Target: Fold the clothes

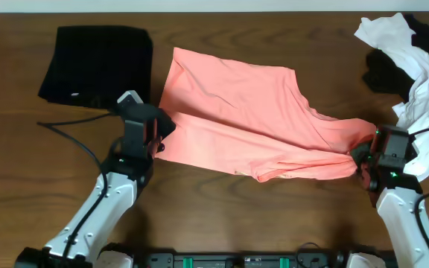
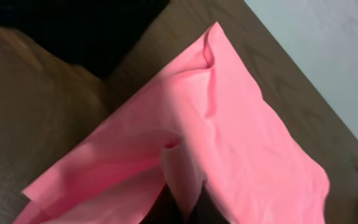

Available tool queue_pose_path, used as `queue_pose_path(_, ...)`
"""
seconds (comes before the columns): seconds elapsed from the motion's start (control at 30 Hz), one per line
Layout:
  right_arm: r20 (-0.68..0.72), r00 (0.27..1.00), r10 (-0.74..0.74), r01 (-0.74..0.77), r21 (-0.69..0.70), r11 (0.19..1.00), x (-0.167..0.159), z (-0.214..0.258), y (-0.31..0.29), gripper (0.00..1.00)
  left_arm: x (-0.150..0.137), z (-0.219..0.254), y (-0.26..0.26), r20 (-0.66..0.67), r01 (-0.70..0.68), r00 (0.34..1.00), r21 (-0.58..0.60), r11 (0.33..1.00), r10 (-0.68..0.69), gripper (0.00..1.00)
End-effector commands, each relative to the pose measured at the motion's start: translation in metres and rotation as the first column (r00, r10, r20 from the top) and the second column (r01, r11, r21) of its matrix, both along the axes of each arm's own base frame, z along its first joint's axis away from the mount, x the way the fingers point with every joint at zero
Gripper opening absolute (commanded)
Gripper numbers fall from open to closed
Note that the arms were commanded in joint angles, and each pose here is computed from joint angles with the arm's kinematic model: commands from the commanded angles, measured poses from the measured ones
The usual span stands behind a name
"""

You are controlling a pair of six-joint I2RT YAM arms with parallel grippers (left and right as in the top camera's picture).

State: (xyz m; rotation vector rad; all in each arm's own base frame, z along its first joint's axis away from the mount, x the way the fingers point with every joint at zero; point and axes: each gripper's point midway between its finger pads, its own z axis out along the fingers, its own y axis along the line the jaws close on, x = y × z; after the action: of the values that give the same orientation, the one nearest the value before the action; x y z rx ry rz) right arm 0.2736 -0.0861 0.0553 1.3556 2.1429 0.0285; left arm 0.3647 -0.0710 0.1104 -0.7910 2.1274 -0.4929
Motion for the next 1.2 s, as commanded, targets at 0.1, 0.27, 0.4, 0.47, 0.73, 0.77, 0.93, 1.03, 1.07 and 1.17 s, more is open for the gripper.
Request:
queue_pose_path(0.1, 0.006, 1.0, -0.01, 0.01, -0.053, 0.999, 0.012, 0.0, -0.009, 0.01, 0.009, -0.006, 0.009, -0.009, -0.033, 0.999, 0.066, 0.997, 0.034, 0.06)
queue_pose_path(0.27, 0.006, 1.0, -0.008, 0.008, -0.063, 0.998, 0.018, -0.005, -0.011, 0.01, 0.011, -0.02, 0.012, -0.038, -0.045, 0.998, 0.09, 0.995, 0.049, 0.06)
queue_pose_path(0.4, -0.002, 1.0, -0.01, 0.01, -0.07, 0.997, 0.021, -0.012, -0.013, 0.01, 0.016, -0.027, 0.013, -0.038, -0.056, 0.997, 0.1, 0.993, 0.06, 0.06)
queue_pose_path(0.47, -0.003, 1.0, -0.002, 0.001, -0.079, 0.997, 0.023, -0.013, -0.014, 0.01, 0.017, -0.028, 0.014, -0.035, -0.062, 0.997, 0.105, 0.993, 0.066, 0.08)
queue_pose_path(0.73, 0.059, 0.995, 0.084, -0.08, -0.074, 0.994, 0.041, -0.004, -0.006, 0.62, 0.017, -0.03, 0.014, -0.04, -0.053, 0.998, 0.115, 0.992, 0.058, 0.9)
queue_pose_path(0.77, 0.067, 0.993, 0.099, -0.094, -0.069, 0.993, 0.043, -0.003, -0.004, 0.68, 0.017, -0.03, 0.014, -0.04, -0.049, 0.998, 0.12, 0.992, 0.054, 0.97)
queue_pose_path(0.93, 0.098, 0.979, 0.177, -0.166, -0.113, 0.98, 0.053, 0.017, -0.002, 0.94, 0.015, -0.027, 0.015, -0.055, -0.024, 0.998, 0.151, 0.988, 0.033, 0.98)
queue_pose_path(1.03, 0.121, 0.967, 0.225, -0.204, -0.166, 0.965, 0.058, 0.04, -0.002, 0.99, 0.014, -0.018, 0.015, -0.075, 0.014, 0.997, 0.195, 0.981, 0.001, 0.98)
queue_pose_path(1.07, 0.126, 0.96, 0.251, -0.226, -0.188, 0.956, 0.061, 0.05, -0.002, 0.99, 0.013, -0.015, 0.015, -0.085, 0.029, 0.996, 0.211, 0.977, -0.011, 0.98)
queue_pose_path(1.17, 0.137, 0.917, 0.375, -0.336, -0.245, 0.91, 0.069, 0.08, 0.007, 0.99, 0.013, -0.001, 0.015, -0.136, 0.091, 0.989, 0.271, 0.958, -0.055, 0.98)
